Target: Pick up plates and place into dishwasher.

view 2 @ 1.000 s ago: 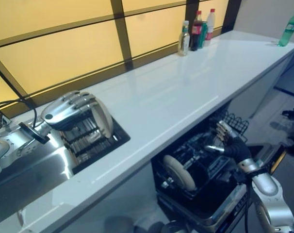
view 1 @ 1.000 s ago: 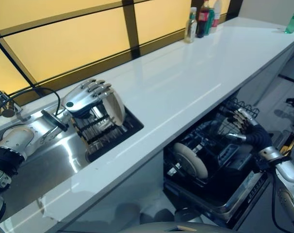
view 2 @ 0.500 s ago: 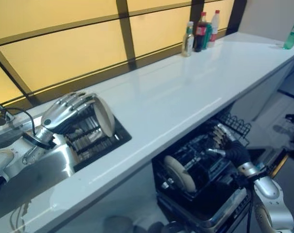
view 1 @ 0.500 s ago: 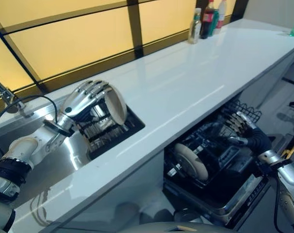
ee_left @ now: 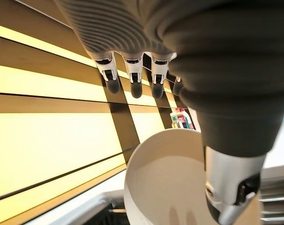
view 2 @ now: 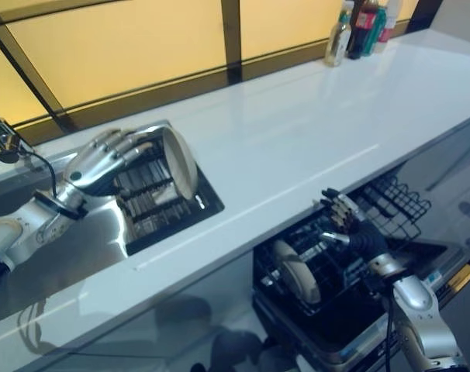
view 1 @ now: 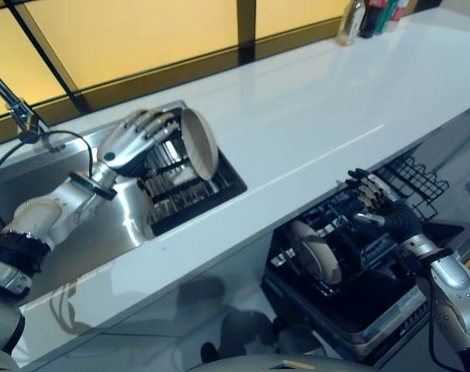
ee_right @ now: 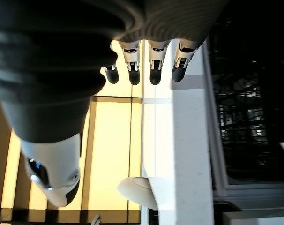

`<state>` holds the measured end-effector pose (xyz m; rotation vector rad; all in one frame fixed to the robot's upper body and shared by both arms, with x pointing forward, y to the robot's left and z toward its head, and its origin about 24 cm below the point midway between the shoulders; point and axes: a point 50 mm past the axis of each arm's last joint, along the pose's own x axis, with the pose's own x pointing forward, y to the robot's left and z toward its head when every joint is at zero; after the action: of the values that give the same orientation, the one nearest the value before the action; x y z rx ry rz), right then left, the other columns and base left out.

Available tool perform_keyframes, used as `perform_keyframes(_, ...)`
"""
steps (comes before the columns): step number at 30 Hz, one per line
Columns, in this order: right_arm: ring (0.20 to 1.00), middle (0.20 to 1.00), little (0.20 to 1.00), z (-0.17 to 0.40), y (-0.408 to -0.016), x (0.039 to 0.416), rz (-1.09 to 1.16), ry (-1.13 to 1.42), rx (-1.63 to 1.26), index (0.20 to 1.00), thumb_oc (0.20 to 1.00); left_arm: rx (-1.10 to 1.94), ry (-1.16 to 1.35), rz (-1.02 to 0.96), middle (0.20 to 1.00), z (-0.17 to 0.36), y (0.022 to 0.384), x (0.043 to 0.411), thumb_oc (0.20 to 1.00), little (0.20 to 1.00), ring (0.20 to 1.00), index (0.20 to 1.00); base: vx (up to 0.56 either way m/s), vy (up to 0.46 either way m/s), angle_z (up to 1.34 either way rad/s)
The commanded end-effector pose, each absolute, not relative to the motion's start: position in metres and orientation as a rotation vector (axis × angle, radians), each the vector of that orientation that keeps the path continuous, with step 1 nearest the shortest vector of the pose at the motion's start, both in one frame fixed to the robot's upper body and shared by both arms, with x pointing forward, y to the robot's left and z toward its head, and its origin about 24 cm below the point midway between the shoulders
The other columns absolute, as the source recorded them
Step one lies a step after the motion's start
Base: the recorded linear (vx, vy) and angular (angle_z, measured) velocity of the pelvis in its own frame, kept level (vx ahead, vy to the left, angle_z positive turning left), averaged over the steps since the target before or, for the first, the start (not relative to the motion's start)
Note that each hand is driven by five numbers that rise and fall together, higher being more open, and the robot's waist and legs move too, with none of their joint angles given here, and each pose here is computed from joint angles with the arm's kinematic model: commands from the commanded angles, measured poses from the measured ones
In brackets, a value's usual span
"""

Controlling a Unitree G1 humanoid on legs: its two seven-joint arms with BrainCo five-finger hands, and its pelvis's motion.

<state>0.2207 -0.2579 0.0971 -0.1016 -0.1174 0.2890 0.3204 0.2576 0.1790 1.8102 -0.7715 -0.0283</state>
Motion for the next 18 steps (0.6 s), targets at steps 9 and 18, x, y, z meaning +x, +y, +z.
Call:
perform_keyframes(9,1.000,1.000,1.000,0.132,-0.257,0.229,0.341,-0.282,-0.125,1.000,1.000,1.855,-0.816,0.138,1.000,0.238,0.261,0.343,1.000,1.000,1.000,1.000,0.01,0.001,-0.02)
perform_keyframes(18,1.000,1.000,1.000,0.137,-0.261,0.227,0.346,-0.291,-0.156,1.000,1.000,1.867,-0.693,0.033,1.000,0.236,0.257,0.352,1.000,1.000,1.000,1.000,0.02,-0.004,-0.03)
